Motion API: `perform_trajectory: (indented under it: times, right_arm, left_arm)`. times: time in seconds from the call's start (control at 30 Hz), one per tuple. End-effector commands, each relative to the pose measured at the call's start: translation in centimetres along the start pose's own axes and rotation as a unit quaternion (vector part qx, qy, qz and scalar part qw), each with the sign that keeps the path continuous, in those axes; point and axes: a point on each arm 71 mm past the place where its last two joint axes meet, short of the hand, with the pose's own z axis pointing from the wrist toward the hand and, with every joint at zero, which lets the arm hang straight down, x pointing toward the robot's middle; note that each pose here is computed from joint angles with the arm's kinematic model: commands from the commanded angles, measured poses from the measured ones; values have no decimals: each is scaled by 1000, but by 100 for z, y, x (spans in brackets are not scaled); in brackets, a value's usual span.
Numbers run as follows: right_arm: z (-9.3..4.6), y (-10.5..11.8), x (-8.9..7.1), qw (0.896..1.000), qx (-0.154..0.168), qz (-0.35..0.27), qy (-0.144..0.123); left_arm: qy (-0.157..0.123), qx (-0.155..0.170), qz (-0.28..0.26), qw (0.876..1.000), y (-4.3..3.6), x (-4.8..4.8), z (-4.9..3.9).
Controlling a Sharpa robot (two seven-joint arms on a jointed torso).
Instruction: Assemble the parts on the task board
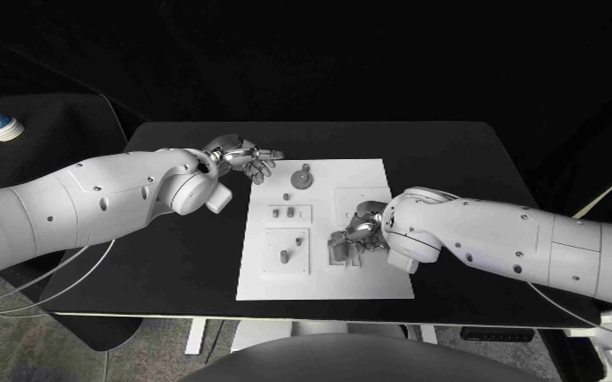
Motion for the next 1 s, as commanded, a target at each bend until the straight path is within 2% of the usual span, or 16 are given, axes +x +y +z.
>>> perform_trajectory:
  times: [0.03, 0.33, 1.0]
  right_arm:
    - [25, 3, 13, 1000, 1, -10, 8]
    - [75, 9, 20, 1000, 7, -13, 16]
    - [83, 21, 85, 999, 5, -24, 35]
  left_arm:
    - [7, 3, -3, 1000, -19, 15, -3]
    - [7, 4, -3, 1000, -27, 11, -4]
    - [8, 3, -3, 1000, -29, 9, -3]
